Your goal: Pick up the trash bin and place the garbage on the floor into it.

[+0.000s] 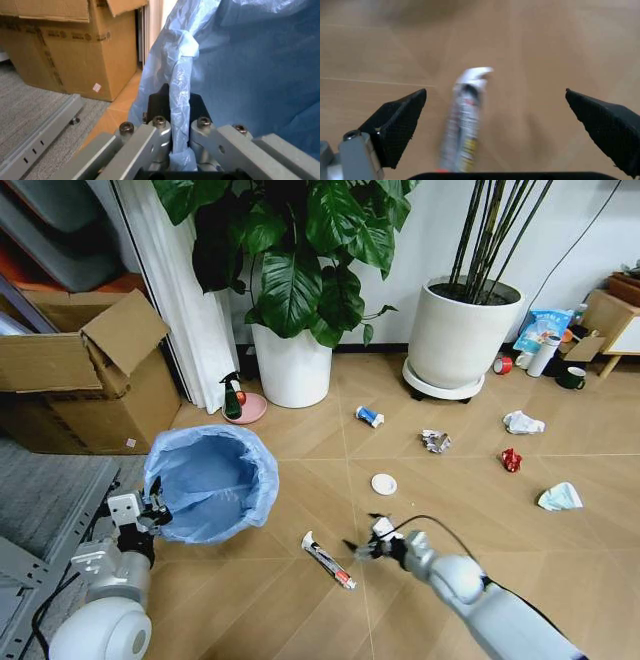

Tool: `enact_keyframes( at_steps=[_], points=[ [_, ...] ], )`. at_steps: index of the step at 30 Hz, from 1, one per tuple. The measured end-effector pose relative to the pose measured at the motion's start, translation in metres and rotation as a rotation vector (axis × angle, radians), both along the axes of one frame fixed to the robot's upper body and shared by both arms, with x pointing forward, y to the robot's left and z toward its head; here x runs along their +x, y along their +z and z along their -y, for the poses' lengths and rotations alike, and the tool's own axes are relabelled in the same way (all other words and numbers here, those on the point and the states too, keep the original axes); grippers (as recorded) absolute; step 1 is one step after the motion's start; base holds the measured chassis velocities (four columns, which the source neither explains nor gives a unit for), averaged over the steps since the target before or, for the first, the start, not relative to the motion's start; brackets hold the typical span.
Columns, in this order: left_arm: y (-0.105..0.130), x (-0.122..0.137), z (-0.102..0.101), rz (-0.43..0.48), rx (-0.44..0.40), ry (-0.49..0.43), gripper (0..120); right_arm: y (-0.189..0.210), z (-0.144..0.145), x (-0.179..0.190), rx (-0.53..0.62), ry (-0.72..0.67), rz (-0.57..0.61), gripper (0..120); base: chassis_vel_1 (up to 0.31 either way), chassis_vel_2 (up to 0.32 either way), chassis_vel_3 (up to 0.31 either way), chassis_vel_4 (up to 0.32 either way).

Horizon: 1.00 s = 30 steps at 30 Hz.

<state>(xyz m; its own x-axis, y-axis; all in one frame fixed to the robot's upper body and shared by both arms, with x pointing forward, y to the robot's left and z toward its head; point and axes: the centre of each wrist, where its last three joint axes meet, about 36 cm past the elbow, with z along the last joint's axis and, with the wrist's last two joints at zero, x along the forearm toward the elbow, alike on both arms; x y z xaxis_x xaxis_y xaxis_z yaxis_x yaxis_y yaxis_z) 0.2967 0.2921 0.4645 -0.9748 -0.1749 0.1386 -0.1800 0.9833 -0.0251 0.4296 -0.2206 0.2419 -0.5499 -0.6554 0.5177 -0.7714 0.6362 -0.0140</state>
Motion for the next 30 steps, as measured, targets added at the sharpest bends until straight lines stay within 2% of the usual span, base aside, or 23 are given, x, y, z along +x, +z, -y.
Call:
enact_keyframes(
  at_steps=[1, 4, 6, 19, 23, 25, 27, 29, 30],
  points=[
    [0.0, 0.0, 0.0, 0.0, 0.0, 0.0, 0, 0.0, 0.0, 0.0, 0.0, 0.0, 0.0, 100, 0.0, 0.0, 0.0, 0.0],
    [0.0, 0.0, -0.001, -0.005, 0.005, 0.0, 0, -0.025, -0.031, -0.001, 0.029, 0.011, -0.055, 100, 0.0, 0.0, 0.0, 0.0],
    [-0.001, 0.0, -0.001, -0.008, 0.008, 0.0, 0, -0.035, -0.039, -0.003, 0.032, 0.005, -0.084, 100, 0.0, 0.0, 0.0, 0.0],
    [-0.001, 0.0, 0.004, -0.01, 0.002, -0.012, 0, -0.057, -0.024, -0.012, -0.008, -0.052, -0.142, 98, 0.0, 0.0, 0.0, 0.0],
    [0.0, 0.0, 0.006, -0.01, 0.0, -0.017, 0, -0.064, -0.02, -0.016, -0.019, -0.063, -0.15, 81, 0.0, 0.0, 0.0, 0.0],
    [0.0, 0.0, 0.006, -0.01, 0.0, -0.017, 0, -0.065, -0.019, -0.017, -0.02, -0.066, -0.15, 79, 0.0, 0.0, 0.0, 0.0],
    [0.001, -0.001, 0.007, -0.008, 0.0, -0.019, 0, -0.067, -0.016, -0.017, -0.024, -0.075, -0.156, 67, 0.0, 0.0, 0.0, 0.0],
    [0.001, -0.001, 0.007, -0.007, 0.0, -0.02, 0, -0.068, -0.015, -0.017, -0.026, -0.081, -0.161, 65, 0.0, 0.0, 0.0, 0.0],
    [0.002, -0.001, 0.007, -0.005, 0.0, -0.021, 0, -0.07, -0.012, -0.017, -0.028, -0.09, -0.169, 58, 0.0, 0.0, 0.0, 0.0]
  ],
)
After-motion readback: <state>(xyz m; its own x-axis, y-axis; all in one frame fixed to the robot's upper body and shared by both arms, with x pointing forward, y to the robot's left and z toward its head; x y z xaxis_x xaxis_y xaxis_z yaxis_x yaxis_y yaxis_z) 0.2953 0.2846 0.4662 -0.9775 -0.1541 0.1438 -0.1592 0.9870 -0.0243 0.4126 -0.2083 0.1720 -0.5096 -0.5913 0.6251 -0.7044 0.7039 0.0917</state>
